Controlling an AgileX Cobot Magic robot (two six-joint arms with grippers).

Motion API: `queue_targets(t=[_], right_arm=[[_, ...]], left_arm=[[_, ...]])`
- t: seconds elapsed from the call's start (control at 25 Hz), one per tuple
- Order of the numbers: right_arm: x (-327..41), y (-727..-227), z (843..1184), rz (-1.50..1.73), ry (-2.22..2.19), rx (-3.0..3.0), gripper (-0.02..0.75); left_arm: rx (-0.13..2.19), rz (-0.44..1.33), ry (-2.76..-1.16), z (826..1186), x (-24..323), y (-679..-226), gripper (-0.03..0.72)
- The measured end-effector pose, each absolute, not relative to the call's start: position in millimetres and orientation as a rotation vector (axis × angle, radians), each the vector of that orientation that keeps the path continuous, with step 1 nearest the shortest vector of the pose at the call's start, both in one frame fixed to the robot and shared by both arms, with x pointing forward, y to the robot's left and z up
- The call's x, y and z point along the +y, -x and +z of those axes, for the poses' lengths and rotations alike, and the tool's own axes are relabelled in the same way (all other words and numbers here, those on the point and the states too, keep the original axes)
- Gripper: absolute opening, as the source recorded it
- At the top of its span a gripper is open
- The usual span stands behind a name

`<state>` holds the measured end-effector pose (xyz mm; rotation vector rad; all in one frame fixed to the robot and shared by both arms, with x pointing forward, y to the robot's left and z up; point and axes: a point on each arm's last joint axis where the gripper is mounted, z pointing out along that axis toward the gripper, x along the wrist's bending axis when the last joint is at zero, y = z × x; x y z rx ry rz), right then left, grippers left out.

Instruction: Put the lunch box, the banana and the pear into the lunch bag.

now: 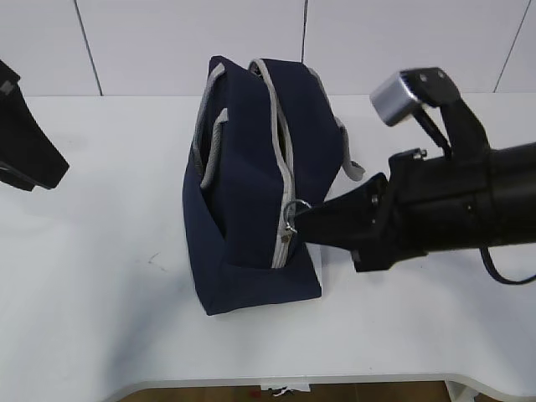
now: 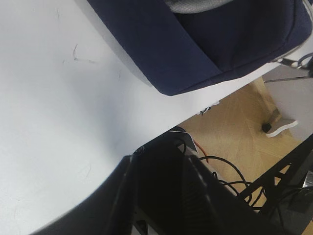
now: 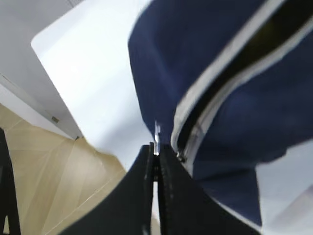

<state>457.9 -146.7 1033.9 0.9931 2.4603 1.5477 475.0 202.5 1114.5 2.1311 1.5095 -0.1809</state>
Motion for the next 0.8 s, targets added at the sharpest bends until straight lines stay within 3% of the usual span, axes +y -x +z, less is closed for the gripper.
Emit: queue_targets(t=[0.28,0.8], right_arm=[[-140.2,-475.1,1070.2,1.604,-0.883,2.356,-0.010],[-118.3,-518.3,1089.4,1.729,-0.951,2.301,-0.010]], left_arm=[[1.510,-0.177,-2.134,1114.4,202.8,-475.1,0.244],[1.464,-0.103,-2.212,1113.0,207.4,-475.6,0.249]])
